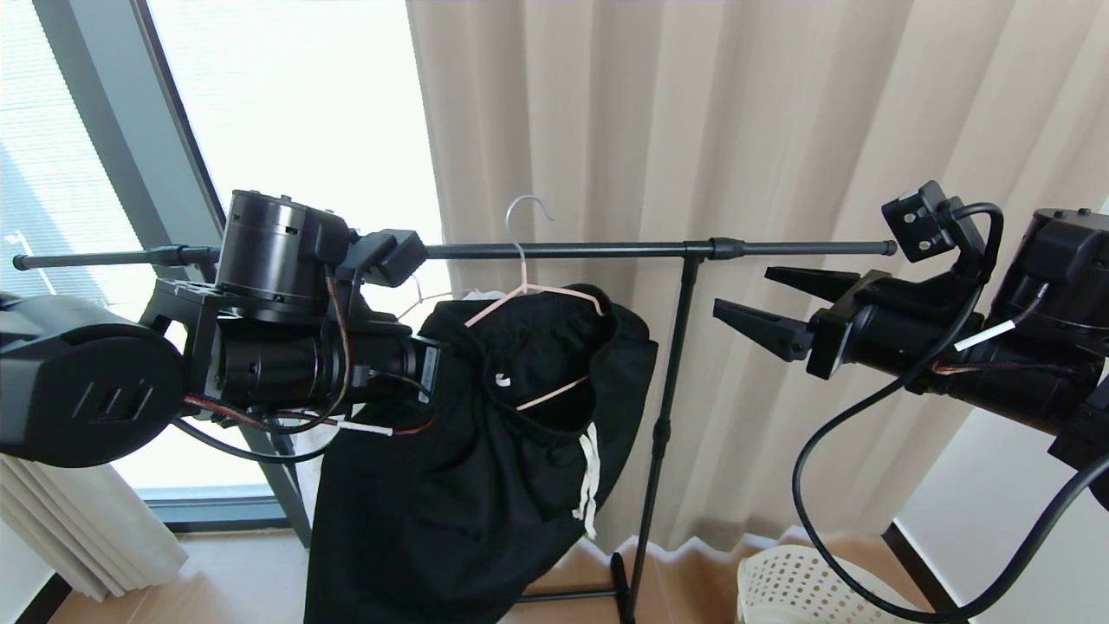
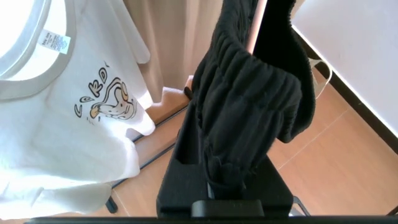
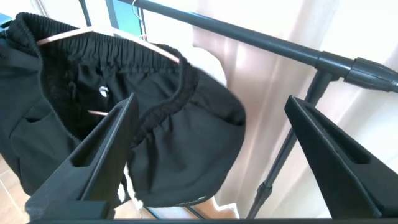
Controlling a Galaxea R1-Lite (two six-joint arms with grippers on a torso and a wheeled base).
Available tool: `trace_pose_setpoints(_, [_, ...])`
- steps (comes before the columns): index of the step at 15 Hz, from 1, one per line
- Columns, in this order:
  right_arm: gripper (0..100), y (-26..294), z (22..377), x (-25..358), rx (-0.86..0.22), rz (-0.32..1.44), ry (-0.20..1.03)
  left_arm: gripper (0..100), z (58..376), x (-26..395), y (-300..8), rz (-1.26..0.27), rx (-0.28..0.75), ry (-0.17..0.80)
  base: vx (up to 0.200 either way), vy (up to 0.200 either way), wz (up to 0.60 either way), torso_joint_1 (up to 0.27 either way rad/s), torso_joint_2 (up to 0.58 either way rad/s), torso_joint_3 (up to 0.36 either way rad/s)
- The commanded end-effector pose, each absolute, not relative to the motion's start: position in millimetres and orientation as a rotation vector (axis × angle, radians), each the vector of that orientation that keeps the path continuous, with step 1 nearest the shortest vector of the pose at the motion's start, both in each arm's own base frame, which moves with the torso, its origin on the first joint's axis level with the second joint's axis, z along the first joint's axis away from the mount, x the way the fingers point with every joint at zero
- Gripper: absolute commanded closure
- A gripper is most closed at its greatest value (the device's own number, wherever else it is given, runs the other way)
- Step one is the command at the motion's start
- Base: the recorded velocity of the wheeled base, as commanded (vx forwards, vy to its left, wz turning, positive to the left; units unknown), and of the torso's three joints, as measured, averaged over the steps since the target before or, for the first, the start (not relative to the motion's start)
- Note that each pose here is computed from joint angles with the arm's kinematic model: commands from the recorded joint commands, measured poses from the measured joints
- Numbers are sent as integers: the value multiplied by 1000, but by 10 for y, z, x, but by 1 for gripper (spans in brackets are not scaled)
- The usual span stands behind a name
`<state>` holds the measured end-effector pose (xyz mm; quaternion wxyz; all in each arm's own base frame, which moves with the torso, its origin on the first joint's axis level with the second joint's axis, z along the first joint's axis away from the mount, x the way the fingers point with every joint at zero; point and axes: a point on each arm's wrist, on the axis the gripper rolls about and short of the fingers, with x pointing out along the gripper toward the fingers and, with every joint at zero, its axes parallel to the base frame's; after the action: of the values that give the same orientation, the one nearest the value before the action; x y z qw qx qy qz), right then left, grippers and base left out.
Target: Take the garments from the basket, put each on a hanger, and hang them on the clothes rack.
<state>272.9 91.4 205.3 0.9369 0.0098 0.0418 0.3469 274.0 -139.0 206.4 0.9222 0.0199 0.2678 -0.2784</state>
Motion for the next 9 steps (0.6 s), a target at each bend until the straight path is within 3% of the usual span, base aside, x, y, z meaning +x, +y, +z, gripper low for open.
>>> trace_pose_setpoints(1, [0, 919, 2043, 2745, 20, 709, 88, 100, 2076, 2774, -1468, -576, 22, 549, 0, 0, 0, 0, 0, 0])
trace_pose_setpoints(9, [0, 922, 1978, 2818, 22, 701, 110, 100, 1862, 3234, -1791, -429, -32, 606, 0, 0, 0, 0, 0, 0])
